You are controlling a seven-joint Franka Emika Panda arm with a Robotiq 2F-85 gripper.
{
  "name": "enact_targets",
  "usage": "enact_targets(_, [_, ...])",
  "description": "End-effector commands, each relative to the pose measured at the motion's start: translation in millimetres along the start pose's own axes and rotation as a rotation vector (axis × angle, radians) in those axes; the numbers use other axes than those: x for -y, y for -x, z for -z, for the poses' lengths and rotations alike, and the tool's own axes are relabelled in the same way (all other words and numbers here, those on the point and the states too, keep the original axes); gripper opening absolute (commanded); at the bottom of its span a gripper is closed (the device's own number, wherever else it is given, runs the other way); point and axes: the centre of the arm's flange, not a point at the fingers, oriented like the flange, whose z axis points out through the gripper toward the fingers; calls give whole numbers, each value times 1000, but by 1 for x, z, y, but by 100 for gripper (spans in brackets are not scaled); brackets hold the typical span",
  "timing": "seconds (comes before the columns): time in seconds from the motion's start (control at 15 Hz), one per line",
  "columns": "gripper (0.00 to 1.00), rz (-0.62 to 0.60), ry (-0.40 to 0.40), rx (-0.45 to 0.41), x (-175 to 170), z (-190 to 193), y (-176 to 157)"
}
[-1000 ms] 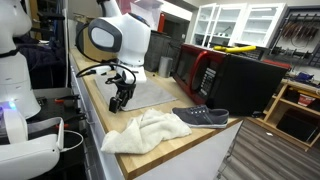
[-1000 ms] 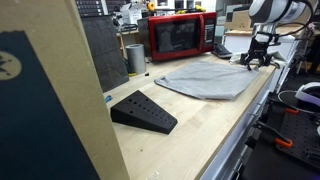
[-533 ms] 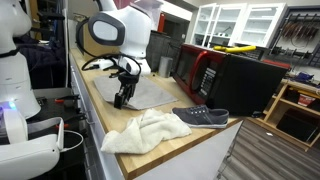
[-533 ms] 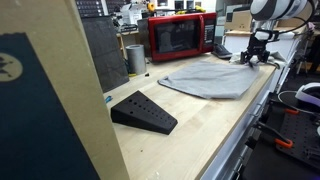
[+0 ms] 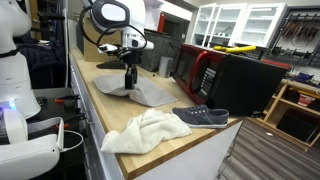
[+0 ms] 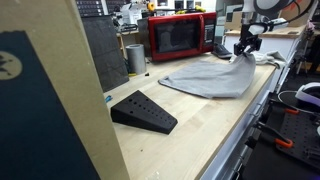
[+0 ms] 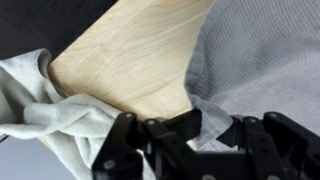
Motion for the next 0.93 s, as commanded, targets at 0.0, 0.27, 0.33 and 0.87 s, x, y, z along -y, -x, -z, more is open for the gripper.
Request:
enact_targets(0.0, [0,67,36,-56,21,24,22])
enact_targets(0.27, [0,150,44,-95,48,39,32])
enact_targets(0.33, [0,175,49,-109,60,43,35])
enact_targets(0.87, [0,411,49,-191,134,62,71])
